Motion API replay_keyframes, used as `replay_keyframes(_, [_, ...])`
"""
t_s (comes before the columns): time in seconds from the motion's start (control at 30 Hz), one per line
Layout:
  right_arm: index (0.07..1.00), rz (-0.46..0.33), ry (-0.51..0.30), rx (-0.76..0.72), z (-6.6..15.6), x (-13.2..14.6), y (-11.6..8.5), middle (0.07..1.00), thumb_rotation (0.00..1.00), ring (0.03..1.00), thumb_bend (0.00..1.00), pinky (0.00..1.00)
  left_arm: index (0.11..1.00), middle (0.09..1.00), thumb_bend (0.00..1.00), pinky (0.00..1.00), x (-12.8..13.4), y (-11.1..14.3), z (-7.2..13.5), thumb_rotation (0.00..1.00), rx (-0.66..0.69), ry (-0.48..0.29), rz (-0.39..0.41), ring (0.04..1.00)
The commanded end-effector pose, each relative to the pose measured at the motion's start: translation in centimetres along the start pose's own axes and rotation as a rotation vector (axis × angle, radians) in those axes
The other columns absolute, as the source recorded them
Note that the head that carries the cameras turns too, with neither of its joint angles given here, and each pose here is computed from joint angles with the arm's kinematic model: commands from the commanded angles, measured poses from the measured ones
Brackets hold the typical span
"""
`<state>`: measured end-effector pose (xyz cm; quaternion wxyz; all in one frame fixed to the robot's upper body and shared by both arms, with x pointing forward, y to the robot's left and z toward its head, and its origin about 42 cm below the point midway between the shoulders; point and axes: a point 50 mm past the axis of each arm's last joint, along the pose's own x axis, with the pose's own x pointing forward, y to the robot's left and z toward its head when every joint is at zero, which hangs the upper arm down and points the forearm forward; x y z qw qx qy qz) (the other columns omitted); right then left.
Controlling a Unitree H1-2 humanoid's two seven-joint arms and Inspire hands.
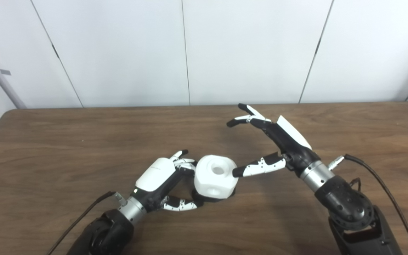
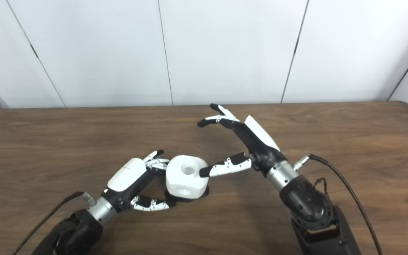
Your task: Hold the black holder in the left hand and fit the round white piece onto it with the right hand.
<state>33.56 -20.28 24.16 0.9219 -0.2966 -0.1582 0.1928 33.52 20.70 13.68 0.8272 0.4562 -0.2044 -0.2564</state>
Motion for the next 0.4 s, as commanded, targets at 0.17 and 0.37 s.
replay_keyframes(0.17, [0.754,-0.069,-0.08,-0.018,1.8,0.5,-1.9,0.98,0.31,1.0,0.88,1.0,0.809,0.812,1.0,0.96,0.2,1.3,-0.6,0.2,0.058,0.059,-0.081,0.872])
replay_keyframes(0.37, [0.752,-0.091,-0.057,0.012,1.1,0.0,-1.6,0.979,0.35,1.0,0.85,1.0,0.851,0.836,1.0,0.94,-0.1,1.9,-0.7,0.22,0.057,0.081,-0.095,0.878])
